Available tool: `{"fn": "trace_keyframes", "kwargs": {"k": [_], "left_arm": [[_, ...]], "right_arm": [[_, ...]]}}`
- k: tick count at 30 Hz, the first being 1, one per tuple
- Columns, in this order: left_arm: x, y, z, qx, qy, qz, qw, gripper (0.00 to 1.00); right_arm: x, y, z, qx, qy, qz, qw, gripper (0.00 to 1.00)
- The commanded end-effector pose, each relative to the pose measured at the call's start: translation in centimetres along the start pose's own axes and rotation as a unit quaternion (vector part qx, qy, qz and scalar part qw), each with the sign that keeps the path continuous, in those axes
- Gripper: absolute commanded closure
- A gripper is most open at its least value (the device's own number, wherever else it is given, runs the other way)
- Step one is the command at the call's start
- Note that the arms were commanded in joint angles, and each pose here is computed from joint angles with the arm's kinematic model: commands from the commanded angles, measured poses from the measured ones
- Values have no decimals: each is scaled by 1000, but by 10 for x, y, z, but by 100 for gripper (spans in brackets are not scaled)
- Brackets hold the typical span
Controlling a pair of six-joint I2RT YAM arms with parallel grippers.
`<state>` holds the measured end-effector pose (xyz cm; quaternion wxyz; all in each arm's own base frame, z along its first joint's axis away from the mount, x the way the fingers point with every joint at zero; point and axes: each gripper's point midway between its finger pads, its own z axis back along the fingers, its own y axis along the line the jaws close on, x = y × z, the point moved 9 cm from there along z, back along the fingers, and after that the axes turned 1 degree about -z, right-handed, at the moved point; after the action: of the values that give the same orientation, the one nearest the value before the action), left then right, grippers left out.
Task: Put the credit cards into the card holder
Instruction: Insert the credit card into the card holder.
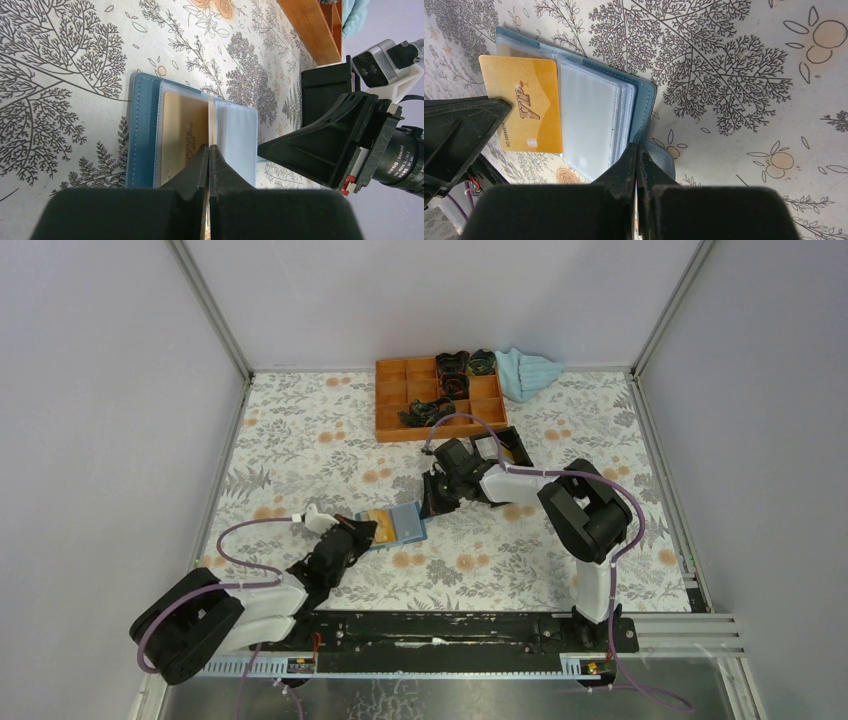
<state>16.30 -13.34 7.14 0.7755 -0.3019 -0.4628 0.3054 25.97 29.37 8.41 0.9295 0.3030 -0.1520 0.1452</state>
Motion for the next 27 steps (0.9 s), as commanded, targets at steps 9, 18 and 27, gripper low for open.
{"fn": "trace_keyframes", "kwargs": {"k": [9,18,27], "left_arm": [[1,16,11,-18,-24,-4,1000,100],[-2,21,11,-11,-19,-11,1000,100],[-3,26,12,3,-22,-26,999,100]], "right_arm": [[0,2,-9,-5,-1,3,1000,100],[1,2,-9,-3,-2,2,1000,100],[1,2,-9,-4,-2,2,1000,100]]}}
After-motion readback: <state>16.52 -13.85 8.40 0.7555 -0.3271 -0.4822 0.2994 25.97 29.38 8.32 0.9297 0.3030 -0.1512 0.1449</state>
